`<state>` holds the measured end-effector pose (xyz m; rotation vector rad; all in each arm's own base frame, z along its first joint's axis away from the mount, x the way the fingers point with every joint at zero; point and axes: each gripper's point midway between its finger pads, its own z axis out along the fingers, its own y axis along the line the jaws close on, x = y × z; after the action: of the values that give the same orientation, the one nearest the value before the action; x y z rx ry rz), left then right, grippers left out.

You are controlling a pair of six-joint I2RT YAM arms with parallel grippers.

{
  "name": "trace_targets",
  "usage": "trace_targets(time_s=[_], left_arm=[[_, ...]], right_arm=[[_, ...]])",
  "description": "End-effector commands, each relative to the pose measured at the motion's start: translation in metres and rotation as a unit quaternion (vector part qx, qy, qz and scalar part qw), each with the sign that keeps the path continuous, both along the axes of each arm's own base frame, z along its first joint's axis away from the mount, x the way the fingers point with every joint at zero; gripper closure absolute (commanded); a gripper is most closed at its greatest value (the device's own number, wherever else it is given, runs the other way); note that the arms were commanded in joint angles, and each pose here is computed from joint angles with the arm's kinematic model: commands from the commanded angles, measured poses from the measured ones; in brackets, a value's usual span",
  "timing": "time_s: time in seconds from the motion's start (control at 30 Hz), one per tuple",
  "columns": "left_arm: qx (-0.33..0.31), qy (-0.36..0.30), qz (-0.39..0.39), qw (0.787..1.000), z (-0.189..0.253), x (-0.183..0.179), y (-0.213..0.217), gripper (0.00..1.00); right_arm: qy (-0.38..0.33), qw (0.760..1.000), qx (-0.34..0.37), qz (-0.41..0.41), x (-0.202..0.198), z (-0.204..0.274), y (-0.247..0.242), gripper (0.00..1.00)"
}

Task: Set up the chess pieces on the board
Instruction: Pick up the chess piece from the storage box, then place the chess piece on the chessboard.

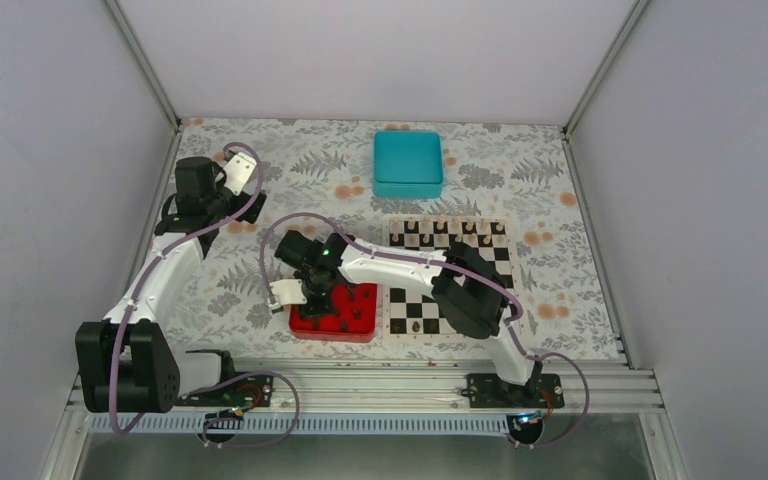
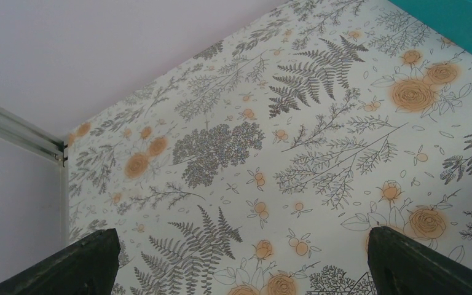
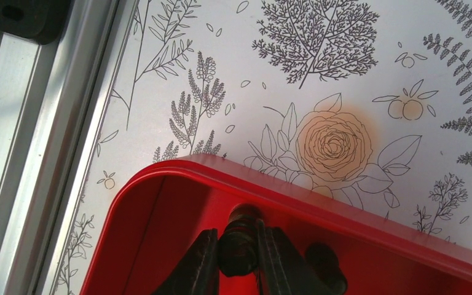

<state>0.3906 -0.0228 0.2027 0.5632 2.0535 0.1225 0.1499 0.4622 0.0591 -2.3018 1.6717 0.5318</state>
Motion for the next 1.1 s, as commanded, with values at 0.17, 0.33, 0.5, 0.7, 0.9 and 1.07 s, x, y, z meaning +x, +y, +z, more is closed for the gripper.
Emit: trace_targets(time_s=[0.17,0.33,0.5,0.7,0.9,1.07], left_arm=[[0.000,-0.018,-0.003,1.000,0.009,-0.001,0.001,0.00],[0.000,-0.021,-0.002,1.000,0.011,-0.001,0.001,0.00],[0.001,-0.020,0.000,1.000,0.010,-0.001,0.002,0.00],[-0.001,-0.017,-0.002,1.000,0.009,0.000,0.001,0.00],[-0.002,-0.011,-0.001,1.000,0.007,0.002,0.001,0.00],[-0.003,-0.010,0.002,1.000,0.008,0.002,0.002,0.00]], right_arm=[[-0.014,0.998,0.051,-0.016,0.006,0.057,-0.003,0.94],[-0.027,0.996,0.070,-0.054,0.025,0.103,-0.041,0.94],[-0.038,0.990,0.083,-0.106,0.035,0.139,-0.100,0.94],[-0.066,0.976,0.064,-0.196,0.045,0.141,-0.192,0.94],[-0.076,0.967,0.020,-0.244,0.031,0.113,-0.265,0.94],[-0.062,0.963,-0.020,-0.261,0.009,0.073,-0.302,0.95]])
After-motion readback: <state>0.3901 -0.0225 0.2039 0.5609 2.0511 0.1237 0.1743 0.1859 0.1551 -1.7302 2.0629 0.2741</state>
